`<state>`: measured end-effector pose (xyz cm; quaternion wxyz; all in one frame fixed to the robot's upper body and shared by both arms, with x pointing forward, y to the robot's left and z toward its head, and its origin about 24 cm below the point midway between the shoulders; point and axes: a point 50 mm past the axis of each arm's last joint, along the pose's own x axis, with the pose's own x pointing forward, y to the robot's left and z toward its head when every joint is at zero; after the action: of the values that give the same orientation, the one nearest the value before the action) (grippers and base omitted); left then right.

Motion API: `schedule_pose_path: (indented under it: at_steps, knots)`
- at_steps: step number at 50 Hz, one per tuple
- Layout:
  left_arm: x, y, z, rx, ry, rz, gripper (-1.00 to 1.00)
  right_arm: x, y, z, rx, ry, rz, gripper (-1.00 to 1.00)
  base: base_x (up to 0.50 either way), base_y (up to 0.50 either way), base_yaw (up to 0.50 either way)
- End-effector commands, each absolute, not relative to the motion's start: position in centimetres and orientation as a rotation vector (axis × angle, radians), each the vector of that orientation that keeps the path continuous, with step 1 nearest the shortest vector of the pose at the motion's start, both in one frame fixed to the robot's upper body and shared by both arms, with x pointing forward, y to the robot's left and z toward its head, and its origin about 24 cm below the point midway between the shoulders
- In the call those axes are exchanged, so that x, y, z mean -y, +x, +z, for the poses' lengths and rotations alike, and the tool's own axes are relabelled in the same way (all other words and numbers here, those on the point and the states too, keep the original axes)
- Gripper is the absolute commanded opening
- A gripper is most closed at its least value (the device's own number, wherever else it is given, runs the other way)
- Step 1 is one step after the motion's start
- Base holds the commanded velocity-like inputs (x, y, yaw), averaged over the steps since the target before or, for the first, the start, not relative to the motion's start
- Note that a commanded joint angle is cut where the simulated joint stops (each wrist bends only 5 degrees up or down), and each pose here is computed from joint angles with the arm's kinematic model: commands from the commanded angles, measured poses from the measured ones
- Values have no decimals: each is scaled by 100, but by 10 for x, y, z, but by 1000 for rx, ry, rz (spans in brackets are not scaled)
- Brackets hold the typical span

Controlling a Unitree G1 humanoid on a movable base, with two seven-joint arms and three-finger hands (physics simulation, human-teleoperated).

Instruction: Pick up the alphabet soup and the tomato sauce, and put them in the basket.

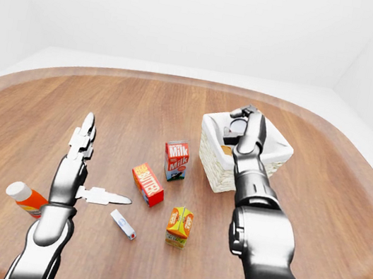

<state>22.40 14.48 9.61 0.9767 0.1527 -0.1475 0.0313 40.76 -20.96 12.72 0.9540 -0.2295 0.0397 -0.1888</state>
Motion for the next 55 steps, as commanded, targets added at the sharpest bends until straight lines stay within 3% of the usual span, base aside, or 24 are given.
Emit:
schedule_pose_path:
  at_steps: [1, 15, 16, 19, 20, 39, 55]
  knots:
    - [-146, 222, 97, 303, 322, 70, 100, 211, 406, 125, -80, -469, -415, -100, 0, 0, 0]
    - [-146, 222, 99, 311, 320, 71, 100, 212, 406, 126, -79, -465, -417, -100, 0, 0, 0]
    - [-146, 222, 99, 310, 321, 71, 100, 212, 406, 125, -80, -469, -414, -82, 0, 0, 0]
    - [-146, 222, 99, 310, 321, 71, 100, 212, 406, 126, -80, -473, -417, 80, 0, 0, 0]
    - [-146, 222, 100, 313, 321, 70, 100, 212, 406, 125, -81, -471, -414, 100, 0, 0, 0]
    - [-146, 223, 97, 300, 322, 71, 100, 210, 406, 124, -85, -472, -403, 100, 0, 0, 0]
    - [-146, 223, 99, 309, 321, 69, 100, 202, 419, 170, 36, -419, -394, 100, 0, 0, 0]
